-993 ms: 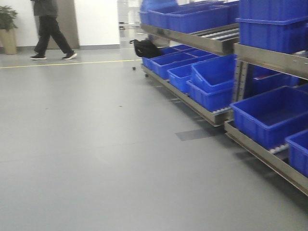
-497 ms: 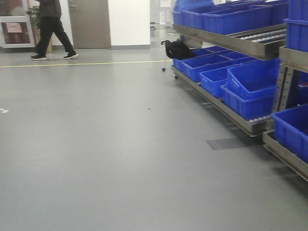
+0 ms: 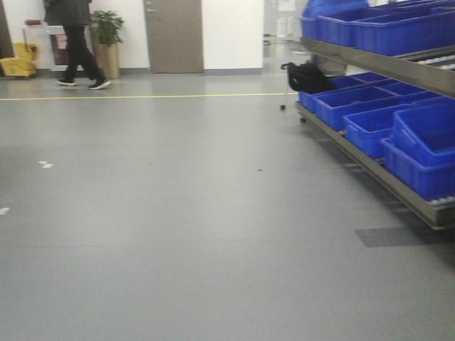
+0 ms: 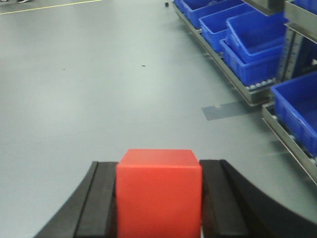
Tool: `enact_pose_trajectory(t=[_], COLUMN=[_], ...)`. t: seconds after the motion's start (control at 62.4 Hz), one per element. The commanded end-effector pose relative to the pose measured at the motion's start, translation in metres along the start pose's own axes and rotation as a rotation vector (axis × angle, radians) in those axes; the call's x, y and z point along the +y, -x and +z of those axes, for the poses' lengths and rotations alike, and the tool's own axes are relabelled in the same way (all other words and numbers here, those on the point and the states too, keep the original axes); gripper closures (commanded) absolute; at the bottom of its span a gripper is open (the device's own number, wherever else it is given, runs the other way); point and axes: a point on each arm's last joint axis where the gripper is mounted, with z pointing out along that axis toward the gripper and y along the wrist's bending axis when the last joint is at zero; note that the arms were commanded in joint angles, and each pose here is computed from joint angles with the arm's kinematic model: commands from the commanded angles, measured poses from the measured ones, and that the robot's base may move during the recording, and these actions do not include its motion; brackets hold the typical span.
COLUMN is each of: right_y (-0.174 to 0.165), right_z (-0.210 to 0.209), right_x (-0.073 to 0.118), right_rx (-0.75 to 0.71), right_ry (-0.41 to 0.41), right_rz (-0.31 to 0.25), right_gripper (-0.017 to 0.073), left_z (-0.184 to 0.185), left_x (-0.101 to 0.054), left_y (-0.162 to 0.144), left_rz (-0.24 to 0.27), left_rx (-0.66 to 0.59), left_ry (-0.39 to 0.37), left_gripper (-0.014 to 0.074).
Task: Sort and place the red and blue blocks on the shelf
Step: 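Drive the base across the floor toward the shelves holding both cubes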
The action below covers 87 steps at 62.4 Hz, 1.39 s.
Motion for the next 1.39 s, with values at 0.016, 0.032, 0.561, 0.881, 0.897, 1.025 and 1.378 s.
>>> enact_pose_trajectory(t=[0.016,0.032,0.561,0.881,0.897,1.025,1.378], right_y=[0.0164,0.0164,0.0164,0.0164,0.0164,0.0164,0.0164], right_z=[-0.0035,-0.0035,-0.0035,-0.0035,-0.0035,-0.0035,-0.0035], right_x=[0.0014,0.0014,0.0014,0.0014,0.0014,0.0014,0.0014], right_rx=[-0.112,-0.112,-0.112,-0.112,-0.112,-0.112,-0.112], right_ry=[0.003,0.003,0.003,0.003,0.003,0.003,0.003], right_rz=[-0.009,-0.009,-0.009,-0.009,-0.009,-0.009,-0.009], right_gripper=[0.0502,0.0502,0.0502,0.0502,0.0502,0.0502,0.0502], left_z=[-0.0049,-0.0049,-0.0049,-0.0049,-0.0049,-0.0049,-0.0049], left_x=[-0.0035,-0.0035,-0.0035,-0.0035,-0.0035,-0.0035,-0.0035], left_y=[0.0141,0.0141,0.0141,0.0141,0.0141,0.0141,0.0141], left_rz=[-0.001,-0.001,-0.001,-0.001,-0.001,-0.001,-0.001], left_rx=[-0.097,-0.097,-0.097,-0.097,-0.097,-0.097,-0.097], left_ry=[-0.031,-0.031,-0.031,-0.031,-0.031,-0.031,-0.031], left_gripper=[0.0460,0.0460,0.0460,0.0460,0.0460,0.0460,0.0460])
